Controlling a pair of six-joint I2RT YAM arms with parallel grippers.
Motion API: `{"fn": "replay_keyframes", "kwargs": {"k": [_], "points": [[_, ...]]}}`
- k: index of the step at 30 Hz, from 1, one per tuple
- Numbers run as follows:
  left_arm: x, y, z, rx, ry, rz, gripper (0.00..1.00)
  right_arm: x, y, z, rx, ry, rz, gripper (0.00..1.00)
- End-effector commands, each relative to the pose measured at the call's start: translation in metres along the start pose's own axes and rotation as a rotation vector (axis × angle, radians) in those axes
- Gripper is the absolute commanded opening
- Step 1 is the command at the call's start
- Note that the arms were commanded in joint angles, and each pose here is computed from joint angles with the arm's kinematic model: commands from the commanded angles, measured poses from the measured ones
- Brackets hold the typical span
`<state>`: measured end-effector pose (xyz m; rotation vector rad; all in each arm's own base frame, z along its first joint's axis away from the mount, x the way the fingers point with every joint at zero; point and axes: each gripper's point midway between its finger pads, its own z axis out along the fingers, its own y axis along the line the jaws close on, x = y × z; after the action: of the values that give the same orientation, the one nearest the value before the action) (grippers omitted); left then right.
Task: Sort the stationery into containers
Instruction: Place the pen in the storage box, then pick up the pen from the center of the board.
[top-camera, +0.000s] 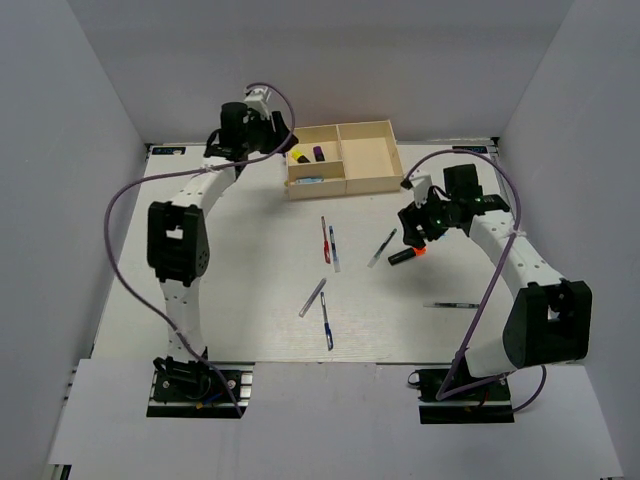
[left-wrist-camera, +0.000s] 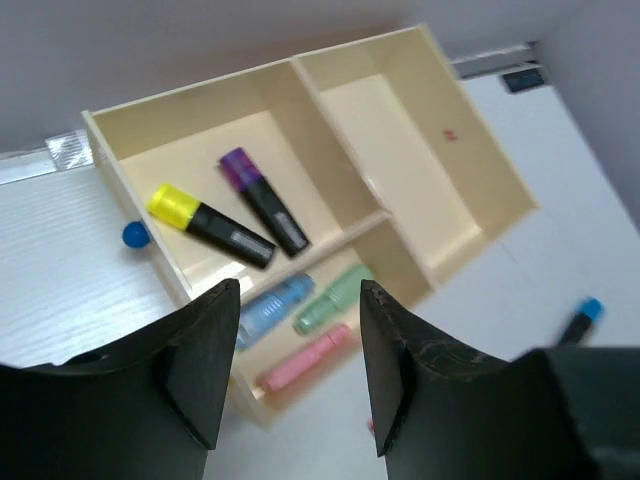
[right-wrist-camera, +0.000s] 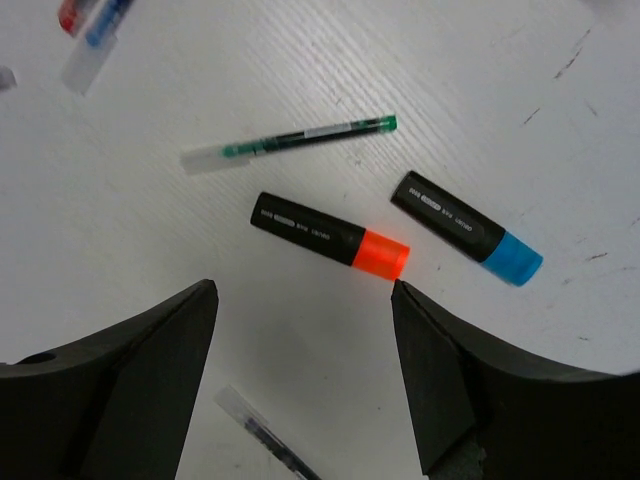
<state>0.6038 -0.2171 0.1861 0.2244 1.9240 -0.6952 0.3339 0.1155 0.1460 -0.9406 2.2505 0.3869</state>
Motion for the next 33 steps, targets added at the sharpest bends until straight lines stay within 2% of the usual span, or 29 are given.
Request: {"fn": "replay_keyframes", "kwargs": {"k": [1,3,5,6,7,14,24,28,33], "points": [[-0.063,-0.083,-0.084,0.246,-0.056,0.11,0.61,0.017,-0.001,-0.002,-0.016,0.041,-0.16,0.75],[-0.054,-0.109,-0.108,0.33,-0.007,0.092,0.62,0.029,0.001,0.007,-0.057,0.085,-0.202,0.76],[-0.022,-0.123,-0.122,0.425,0.082,0.026,0.63,0.035,-0.001,0.014,-0.09,0.1,-0.29,0.77],[-0.022,-0.132,-0.133,0.463,0.081,0.028,0.63,0.035,0.003,0.022,-0.115,0.1,-0.328,0.78],[-0.003,-0.136,-0.139,0.503,0.127,0.001,0.67,0.039,-0.003,0.025,-0.119,0.101,-0.374,0.8],[0.026,-0.153,-0.164,0.577,0.167,-0.041,0.7,0.037,-0.014,0.048,-0.198,0.098,-0.602,0.82],[0.047,-0.146,-0.16,0.567,0.199,-0.085,0.7,0.048,-0.029,0.078,-0.279,0.181,-0.675,0.8],[0.048,-0.145,-0.159,0.566,0.186,-0.079,0.7,0.065,-0.022,0.083,-0.339,0.22,-0.689,0.71],[0.058,-0.143,-0.159,0.566,0.204,-0.099,0.7,0.087,-0.016,0.088,-0.364,0.273,-0.724,0.67]]}}
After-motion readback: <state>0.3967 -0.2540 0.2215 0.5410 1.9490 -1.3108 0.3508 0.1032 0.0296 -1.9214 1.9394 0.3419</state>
